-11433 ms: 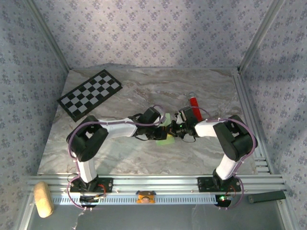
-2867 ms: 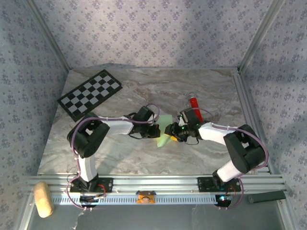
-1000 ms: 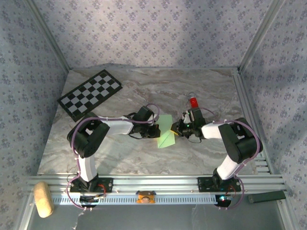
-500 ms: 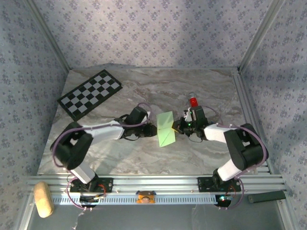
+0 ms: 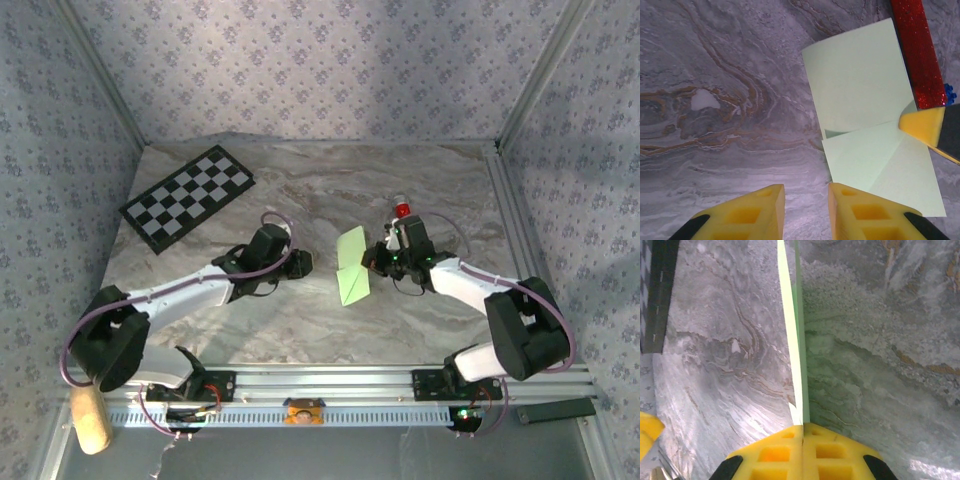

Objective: Fold a paper plane with a square sheet of paper (pick it up from the middle)
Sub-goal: Turn over the paper at the center of the table.

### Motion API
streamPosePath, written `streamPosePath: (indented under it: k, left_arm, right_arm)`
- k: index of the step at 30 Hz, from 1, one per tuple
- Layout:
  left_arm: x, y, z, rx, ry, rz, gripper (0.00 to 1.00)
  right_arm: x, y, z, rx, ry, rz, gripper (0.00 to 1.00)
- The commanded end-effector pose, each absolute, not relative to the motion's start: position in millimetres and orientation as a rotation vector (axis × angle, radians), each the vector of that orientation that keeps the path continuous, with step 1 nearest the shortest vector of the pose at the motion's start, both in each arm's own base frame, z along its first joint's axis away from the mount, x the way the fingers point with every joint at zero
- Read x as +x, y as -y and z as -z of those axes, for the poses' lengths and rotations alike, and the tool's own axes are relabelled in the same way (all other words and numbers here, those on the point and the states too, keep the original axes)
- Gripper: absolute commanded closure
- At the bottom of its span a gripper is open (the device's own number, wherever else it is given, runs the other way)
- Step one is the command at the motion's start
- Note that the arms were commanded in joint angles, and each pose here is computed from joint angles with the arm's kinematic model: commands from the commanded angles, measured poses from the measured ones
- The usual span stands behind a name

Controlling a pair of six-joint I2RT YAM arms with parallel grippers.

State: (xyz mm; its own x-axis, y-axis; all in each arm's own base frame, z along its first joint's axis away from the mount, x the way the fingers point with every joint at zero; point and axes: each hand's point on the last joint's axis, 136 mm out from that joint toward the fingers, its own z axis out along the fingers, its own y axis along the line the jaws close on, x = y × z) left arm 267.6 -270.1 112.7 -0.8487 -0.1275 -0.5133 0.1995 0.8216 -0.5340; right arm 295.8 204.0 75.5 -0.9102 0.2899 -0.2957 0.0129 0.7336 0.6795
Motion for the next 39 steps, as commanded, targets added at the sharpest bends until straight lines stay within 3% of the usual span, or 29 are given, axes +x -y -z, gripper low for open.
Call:
streamPosePath:
  k: [1,17,31,39]
  left_arm:
    - [268,260,-115,0.021,-2.441,0.768,0.72]
    - [245,229,-120,-0.056,-2.462,0.766,0.69]
    - [250,222,-133,-0.073,-2.432,0.757,0.67]
    - [253,203,-130,-0.116,-2.408,0.705,0.67]
  right_arm:
    - [300,-199,-85,0.24,-2.552,-0.918,0.97]
    - [284,-167,-115,0.602,-2.5,-0.758,0.97]
    - [286,-173,-125,0.529,-2.506,-0.75,0.97]
    - [292,-175,-148,0.298,-2.502,-0.634,0.97]
